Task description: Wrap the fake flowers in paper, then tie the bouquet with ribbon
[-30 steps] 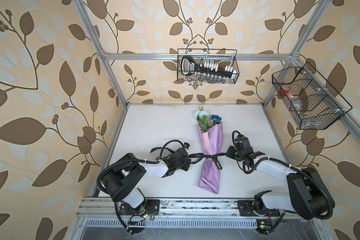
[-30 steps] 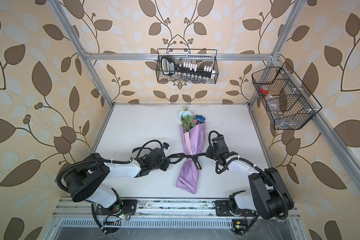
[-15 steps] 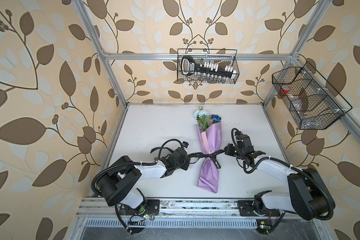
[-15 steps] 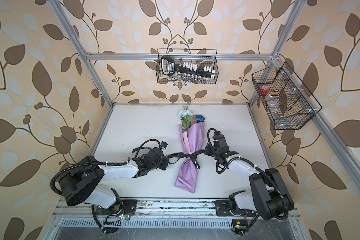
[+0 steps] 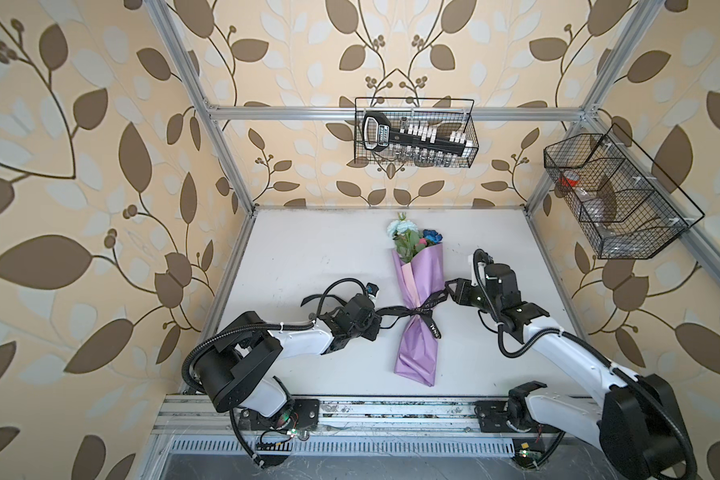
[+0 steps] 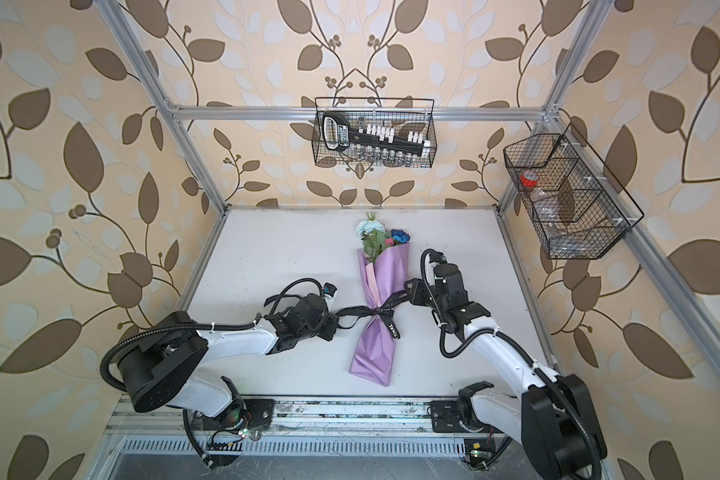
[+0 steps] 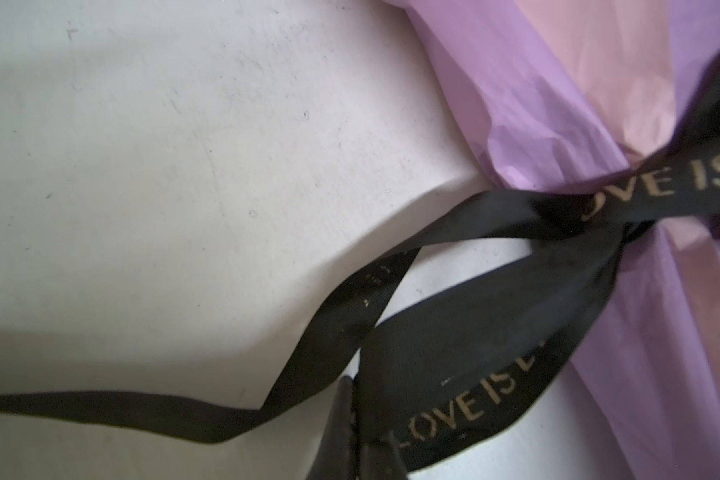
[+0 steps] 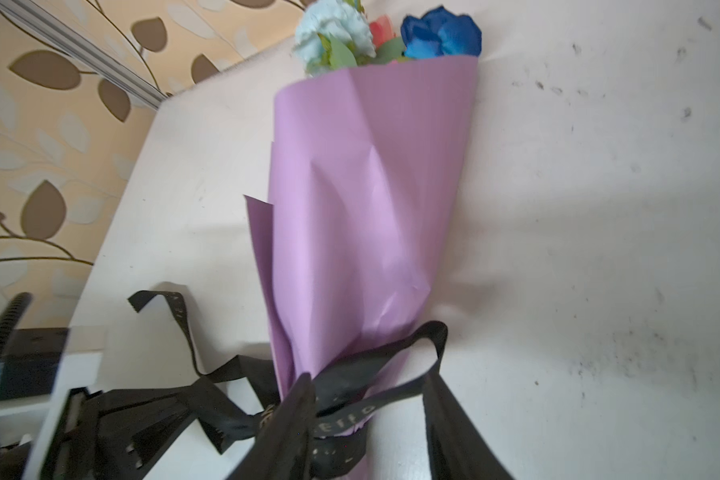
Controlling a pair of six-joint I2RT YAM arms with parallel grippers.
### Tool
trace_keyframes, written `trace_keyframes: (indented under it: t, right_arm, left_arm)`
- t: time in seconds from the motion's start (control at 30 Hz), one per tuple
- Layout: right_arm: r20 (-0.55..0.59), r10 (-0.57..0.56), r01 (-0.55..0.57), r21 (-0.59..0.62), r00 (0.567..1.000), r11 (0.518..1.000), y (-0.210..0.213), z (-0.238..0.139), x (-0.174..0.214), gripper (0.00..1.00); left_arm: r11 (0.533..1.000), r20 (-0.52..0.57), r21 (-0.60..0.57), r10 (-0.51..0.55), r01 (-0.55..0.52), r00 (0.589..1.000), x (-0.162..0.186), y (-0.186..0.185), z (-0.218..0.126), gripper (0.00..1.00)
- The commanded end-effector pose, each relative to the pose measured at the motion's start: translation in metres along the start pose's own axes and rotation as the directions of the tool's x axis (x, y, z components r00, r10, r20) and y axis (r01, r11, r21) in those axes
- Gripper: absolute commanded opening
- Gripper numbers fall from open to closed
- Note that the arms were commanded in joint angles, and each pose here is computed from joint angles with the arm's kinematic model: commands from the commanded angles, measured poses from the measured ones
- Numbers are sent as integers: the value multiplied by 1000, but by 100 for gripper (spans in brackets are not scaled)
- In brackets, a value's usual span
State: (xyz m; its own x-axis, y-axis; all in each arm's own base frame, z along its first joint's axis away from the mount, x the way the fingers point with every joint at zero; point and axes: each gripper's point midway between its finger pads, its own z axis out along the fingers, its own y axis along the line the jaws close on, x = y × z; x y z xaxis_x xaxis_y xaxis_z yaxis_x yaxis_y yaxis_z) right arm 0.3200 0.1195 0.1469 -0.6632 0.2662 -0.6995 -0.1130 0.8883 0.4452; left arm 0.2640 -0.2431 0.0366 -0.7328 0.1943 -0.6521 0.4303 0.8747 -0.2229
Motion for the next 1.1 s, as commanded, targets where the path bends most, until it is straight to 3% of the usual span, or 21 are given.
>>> trace_keyframes:
  t: [0.0, 0.23, 0.53, 1.07]
  right_arm:
    - [-66, 27, -27, -4, 997, 1000, -3, -10, 26, 46]
    - [-186, -67, 46, -118, 980, 992, 35, -16, 77, 47]
    - [-320, -198, 180, -85, 926, 980, 45, 3, 121, 50]
    - [-299, -263, 258, -55, 917, 965, 46, 16, 110, 50]
  left_arm:
    - [999, 49, 42, -3, 1, 999, -21, -12, -7, 0]
    - [999, 43, 41, -7, 5, 999, -19, -11, -7, 0]
    - [999, 45, 47, -14, 12, 999, -20, -12, -7, 0]
    - [998, 46, 63, -19, 16, 999, -19, -15, -6, 0]
